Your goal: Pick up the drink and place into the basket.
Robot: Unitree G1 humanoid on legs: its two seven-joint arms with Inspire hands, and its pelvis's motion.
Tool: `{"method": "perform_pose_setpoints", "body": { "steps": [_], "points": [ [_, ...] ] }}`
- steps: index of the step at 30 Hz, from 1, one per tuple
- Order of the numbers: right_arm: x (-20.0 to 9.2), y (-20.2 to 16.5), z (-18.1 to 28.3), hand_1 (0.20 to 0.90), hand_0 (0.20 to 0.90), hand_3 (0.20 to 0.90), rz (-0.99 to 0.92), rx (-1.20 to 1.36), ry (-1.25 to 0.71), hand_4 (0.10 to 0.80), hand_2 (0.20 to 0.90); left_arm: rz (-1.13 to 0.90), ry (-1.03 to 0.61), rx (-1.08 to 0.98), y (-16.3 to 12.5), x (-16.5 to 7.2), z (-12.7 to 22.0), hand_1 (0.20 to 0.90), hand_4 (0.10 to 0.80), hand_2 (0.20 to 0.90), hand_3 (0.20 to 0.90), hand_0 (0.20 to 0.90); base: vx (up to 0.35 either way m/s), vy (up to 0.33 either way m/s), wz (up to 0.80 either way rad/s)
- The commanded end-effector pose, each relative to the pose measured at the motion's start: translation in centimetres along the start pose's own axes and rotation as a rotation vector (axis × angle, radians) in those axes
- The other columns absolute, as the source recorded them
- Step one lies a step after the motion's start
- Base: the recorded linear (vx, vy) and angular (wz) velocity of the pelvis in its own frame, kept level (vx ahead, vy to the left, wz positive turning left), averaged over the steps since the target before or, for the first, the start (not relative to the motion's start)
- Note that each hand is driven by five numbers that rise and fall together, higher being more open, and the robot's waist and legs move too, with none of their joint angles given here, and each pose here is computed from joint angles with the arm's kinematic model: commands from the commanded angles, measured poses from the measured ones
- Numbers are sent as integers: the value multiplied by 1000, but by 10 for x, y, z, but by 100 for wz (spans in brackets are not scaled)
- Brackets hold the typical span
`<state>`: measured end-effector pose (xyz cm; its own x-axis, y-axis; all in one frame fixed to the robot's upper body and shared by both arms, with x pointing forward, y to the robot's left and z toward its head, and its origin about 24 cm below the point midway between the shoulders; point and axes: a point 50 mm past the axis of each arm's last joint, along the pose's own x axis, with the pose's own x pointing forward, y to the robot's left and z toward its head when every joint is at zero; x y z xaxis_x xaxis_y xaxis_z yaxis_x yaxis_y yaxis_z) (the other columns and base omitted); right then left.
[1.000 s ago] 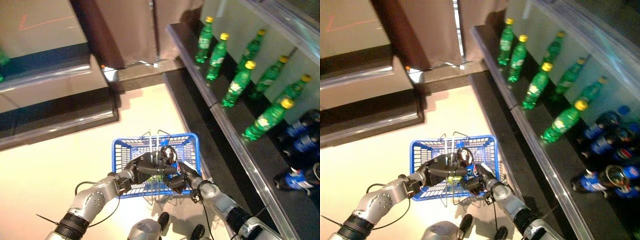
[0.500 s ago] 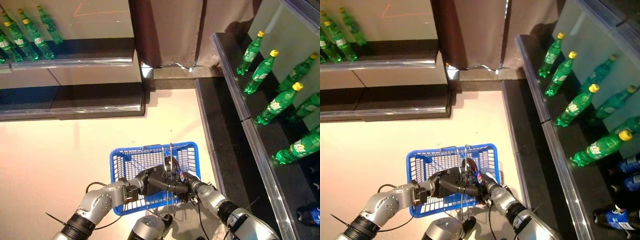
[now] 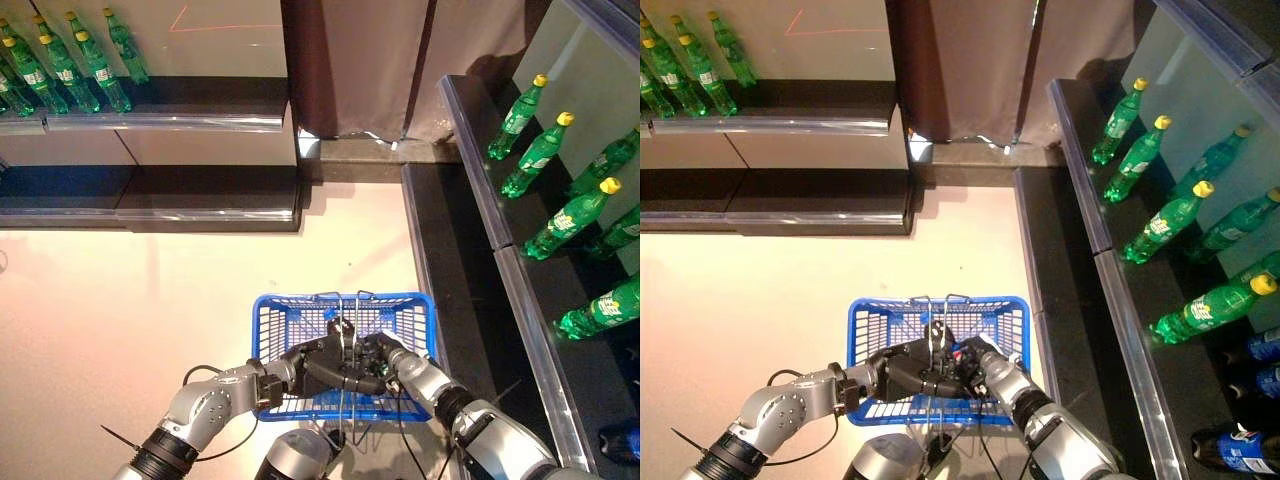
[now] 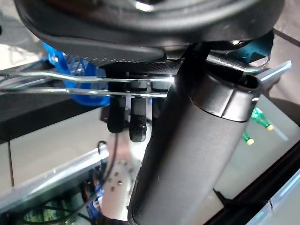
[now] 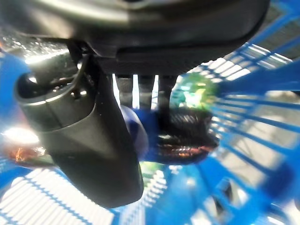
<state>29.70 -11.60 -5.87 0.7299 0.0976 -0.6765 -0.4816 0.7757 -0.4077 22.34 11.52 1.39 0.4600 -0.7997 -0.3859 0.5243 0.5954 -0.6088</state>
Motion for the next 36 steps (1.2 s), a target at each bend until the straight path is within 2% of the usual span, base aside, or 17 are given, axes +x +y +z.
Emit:
{"method": "perform_pose_setpoints", "body": {
  "steps": [1,6,12,14,16,17,18,20,24,27,31,33,36],
  "points": [
    [-2,-13,71,900,900,900,-60,-217,-227,800,900,-545,-348,49,-89,12,53,300,100,300,200,300,0,0,0],
    [-6,-20,83,900,900,900,-68,-249,-264,800,900,-466,-395,89,-80,12,62,300,100,300,200,300,-15,-28,0],
    [-21,-19,104,900,900,900,-66,13,-430,800,900,-311,-503,180,-63,-1,84,300,100,300,200,300,-39,-31,-4],
    [-43,-16,103,900,900,900,-64,151,-583,800,900,-195,-591,191,-45,-18,94,300,100,300,200,300,-97,-41,-10],
    [-53,-15,96,900,900,900,-50,212,-655,800,900,-149,-633,174,-37,-27,97,300,100,300,200,300,-85,-42,-30],
    [-72,-14,77,900,900,900,-9,246,-751,800,900,-70,-705,161,-22,-44,98,300,100,300,200,300,-104,-56,-33],
    [-76,-14,70,900,900,900,1,264,-767,800,900,-44,-730,156,-18,-50,98,300,100,300,200,300,-129,-69,-40],
    [-93,-18,43,900,900,900,73,361,-815,800,900,76,-844,147,-1,-76,96,300,100,300,200,300,-120,-74,-78],
    [-110,-26,29,900,900,900,166,415,-913,800,900,252,-987,137,21,-111,93,300,100,300,200,300,-69,-82,-75],
    [-113,-30,18,900,900,900,172,432,-912,800,900,358,-1065,29,40,-126,79,300,100,300,200,300,-33,-93,-64],
    [-113,-34,8,900,900,900,157,447,-901,800,900,420,-1141,-107,56,-132,65,300,100,300,200,300,-8,-61,-40],
    [-113,-37,0,900,900,900,132,490,-895,800,900,445,-1216,-275,71,-129,49,300,100,300,200,300,-15,-85,-30],
    [-112,-41,-4,900,900,900,96,523,-888,800,900,525,-1241,-361,82,-127,33,300,100,300,200,300,-11,-63,-13]
  ]
}}
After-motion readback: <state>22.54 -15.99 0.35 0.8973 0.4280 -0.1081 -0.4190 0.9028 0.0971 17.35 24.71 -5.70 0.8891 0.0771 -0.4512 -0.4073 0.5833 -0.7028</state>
